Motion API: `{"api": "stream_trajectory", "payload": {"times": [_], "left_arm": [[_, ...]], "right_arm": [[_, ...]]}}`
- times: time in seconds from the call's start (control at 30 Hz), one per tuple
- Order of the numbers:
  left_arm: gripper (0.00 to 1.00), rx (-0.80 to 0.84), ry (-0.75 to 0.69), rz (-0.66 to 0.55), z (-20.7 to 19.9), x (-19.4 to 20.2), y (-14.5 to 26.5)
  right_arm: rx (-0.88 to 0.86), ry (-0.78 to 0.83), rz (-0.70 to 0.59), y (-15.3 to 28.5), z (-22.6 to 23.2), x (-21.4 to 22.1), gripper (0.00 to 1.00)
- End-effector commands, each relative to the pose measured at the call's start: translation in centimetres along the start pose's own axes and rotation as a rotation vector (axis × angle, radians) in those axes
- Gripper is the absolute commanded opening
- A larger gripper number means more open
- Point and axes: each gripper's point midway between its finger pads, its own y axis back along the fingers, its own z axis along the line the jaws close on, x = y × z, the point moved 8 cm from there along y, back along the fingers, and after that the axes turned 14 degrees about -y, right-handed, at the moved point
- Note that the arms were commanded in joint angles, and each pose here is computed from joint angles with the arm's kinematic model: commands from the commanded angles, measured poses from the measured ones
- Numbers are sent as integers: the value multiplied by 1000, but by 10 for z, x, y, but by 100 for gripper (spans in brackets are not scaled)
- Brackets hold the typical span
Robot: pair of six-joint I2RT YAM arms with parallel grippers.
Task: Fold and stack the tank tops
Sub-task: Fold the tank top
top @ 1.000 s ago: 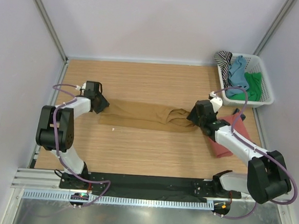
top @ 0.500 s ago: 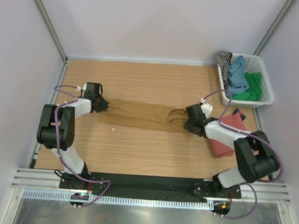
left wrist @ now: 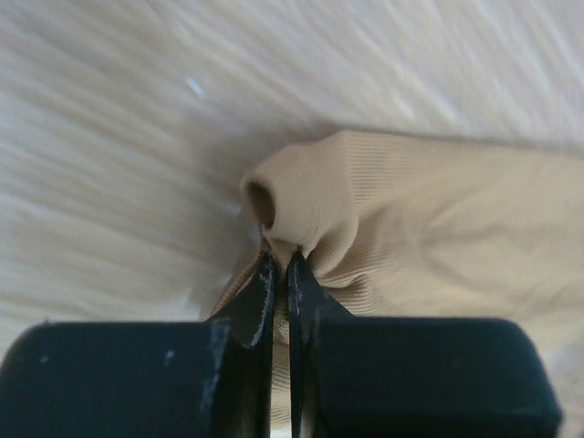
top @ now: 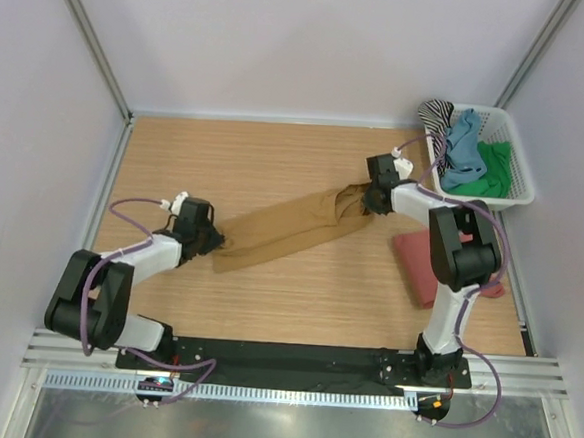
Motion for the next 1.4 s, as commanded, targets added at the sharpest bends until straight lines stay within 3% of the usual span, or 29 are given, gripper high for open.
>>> {"api": "stream_trajectory", "payload": {"times": [0.0, 0.27, 0.43, 0.47, 0.53, 0.57, 0.63, 0.73, 0.9, 1.03, 1.37], "left_arm": [[0, 6, -102, 77, -11, 51, 16], [0, 88, -181, 154, -31, 128, 45], [4, 166, -279, 79, -54, 168, 80], [21, 172, -295, 64, -57, 171, 86], [41, 145, -353, 24, -60, 174, 100], [55, 132, -361, 12, -60, 172, 103], [63, 102, -369, 6, -56, 169, 107], [72, 139, -364, 35, -58, 169, 114], [75, 156, -362, 22, -51, 158, 126], [79, 202, -365, -22, -58, 140, 131], [77, 223, -418, 72, -83, 98, 97]], "right_arm": [[-7, 65, 72, -26, 18, -4, 17], [-172, 59, 119, -63, 64, -34, 18], [-240, 105, 137, -91, 76, -59, 23], [-232, 113, 139, -96, 76, -62, 27], [-240, 130, 132, -97, 84, -76, 37], [-238, 137, 151, -103, 84, -74, 53], [-285, 149, 162, -97, 94, -82, 60], [-353, 150, 166, -82, 104, -88, 61], [-442, 182, 183, -57, 114, -95, 75], [-466, 184, 184, -39, 113, -98, 74], [-485, 131, 174, 20, 87, -86, 80]]}}
